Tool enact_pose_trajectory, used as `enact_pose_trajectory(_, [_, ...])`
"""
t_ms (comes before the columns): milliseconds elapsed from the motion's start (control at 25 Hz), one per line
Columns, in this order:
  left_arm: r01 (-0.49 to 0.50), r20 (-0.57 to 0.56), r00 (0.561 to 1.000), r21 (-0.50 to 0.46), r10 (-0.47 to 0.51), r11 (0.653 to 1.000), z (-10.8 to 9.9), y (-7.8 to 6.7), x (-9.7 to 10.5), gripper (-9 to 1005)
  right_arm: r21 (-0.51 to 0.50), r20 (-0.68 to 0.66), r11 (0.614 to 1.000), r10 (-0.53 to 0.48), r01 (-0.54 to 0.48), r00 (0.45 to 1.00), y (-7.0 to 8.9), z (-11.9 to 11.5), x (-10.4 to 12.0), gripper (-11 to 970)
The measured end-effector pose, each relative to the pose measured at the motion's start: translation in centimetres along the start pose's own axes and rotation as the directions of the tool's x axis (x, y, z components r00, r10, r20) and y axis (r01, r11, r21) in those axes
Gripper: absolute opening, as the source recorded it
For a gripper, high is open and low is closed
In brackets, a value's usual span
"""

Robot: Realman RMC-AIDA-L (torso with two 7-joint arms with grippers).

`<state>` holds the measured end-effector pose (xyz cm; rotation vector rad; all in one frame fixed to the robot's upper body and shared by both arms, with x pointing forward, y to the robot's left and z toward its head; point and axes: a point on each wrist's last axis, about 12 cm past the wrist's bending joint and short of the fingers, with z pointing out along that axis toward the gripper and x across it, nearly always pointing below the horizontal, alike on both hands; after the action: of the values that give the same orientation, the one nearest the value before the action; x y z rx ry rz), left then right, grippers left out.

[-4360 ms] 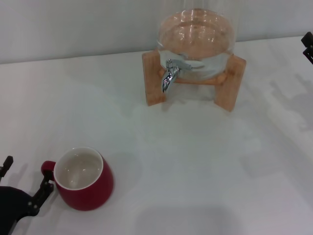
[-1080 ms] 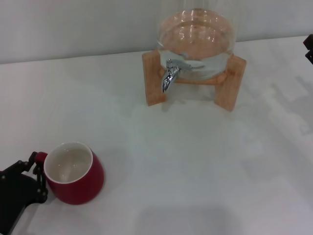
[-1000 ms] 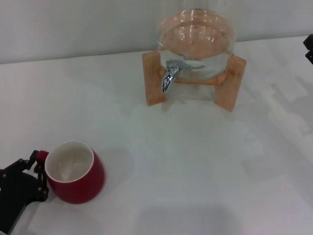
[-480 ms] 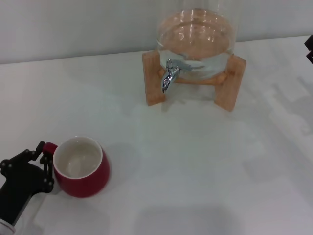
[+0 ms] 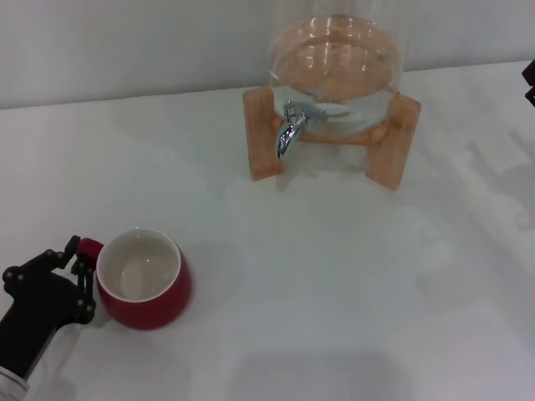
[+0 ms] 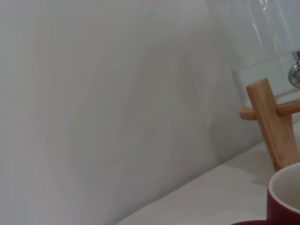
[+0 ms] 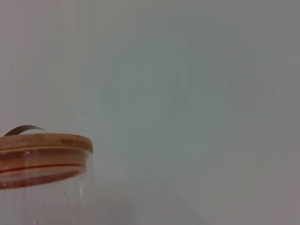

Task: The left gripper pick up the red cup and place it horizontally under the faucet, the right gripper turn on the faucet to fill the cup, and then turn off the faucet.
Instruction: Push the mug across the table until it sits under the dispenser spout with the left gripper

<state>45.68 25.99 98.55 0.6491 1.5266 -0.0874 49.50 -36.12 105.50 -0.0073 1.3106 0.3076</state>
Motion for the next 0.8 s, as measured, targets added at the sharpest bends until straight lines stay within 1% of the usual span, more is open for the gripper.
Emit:
enact_pose_trajectory(280, [0.044,0.011,0.999,-0.007,-0.044,0.999,0.3,0.1,-0.2,95,0.000,0.000,1.000,-0.002,0.002,1.000,-0.1,0.0,0.0,836])
enact_pose_trajectory(800, [0.061,0.032,0.998,0.024,-0.062,0.998,1.3,0.2,-0.7,95,0.001,0.003,1.000,-0.002,0.002,1.000,-0.1,0.0,-0.1,836])
